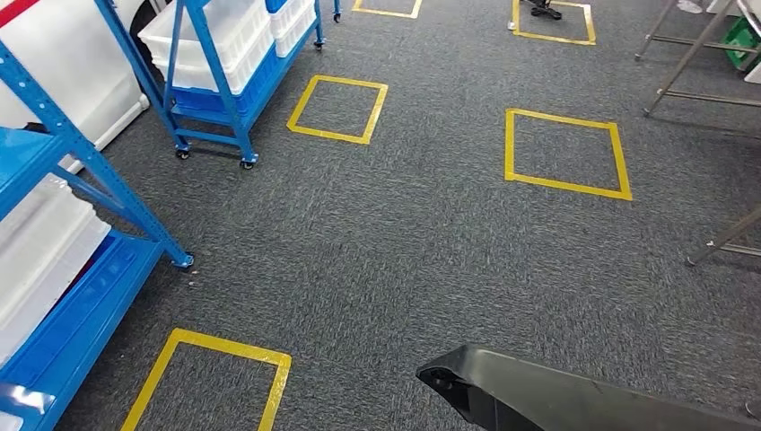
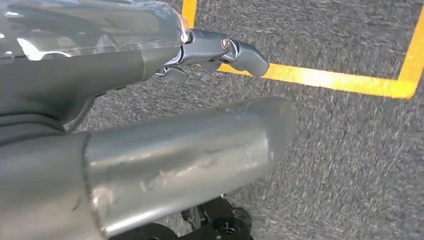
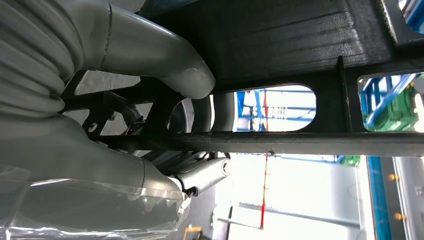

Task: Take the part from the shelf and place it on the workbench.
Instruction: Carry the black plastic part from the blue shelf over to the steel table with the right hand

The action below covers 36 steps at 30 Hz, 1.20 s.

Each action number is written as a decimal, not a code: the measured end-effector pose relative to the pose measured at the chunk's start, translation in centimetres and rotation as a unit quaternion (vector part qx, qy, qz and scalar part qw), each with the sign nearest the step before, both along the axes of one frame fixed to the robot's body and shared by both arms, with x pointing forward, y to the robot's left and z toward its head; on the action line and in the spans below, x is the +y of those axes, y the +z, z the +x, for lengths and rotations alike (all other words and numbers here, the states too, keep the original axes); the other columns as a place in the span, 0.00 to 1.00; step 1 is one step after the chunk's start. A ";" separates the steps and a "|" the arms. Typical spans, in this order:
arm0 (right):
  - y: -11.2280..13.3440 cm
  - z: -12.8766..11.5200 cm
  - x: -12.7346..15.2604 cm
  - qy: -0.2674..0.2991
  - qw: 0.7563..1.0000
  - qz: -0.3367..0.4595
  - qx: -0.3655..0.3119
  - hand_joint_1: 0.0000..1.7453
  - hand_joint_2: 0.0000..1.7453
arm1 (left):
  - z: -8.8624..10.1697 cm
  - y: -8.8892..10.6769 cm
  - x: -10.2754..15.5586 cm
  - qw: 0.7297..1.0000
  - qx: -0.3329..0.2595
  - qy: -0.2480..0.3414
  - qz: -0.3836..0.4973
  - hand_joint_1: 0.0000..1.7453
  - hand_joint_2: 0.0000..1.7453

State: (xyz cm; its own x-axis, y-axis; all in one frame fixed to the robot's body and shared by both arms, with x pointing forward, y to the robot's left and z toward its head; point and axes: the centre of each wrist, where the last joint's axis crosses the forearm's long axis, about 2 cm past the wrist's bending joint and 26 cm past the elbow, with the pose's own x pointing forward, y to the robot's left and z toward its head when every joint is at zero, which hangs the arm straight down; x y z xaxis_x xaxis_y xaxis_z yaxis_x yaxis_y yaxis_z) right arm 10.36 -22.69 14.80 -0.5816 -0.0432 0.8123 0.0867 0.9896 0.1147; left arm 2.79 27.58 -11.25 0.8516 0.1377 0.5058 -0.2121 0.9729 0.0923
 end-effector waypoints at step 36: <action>1.0 -0.9 -1.3 -0.072 0.997 -0.011 0.008 1.00 1.00 | 1.2 0.2 -2.2 0.999 -0.027 -0.027 -0.022 0.00 0.00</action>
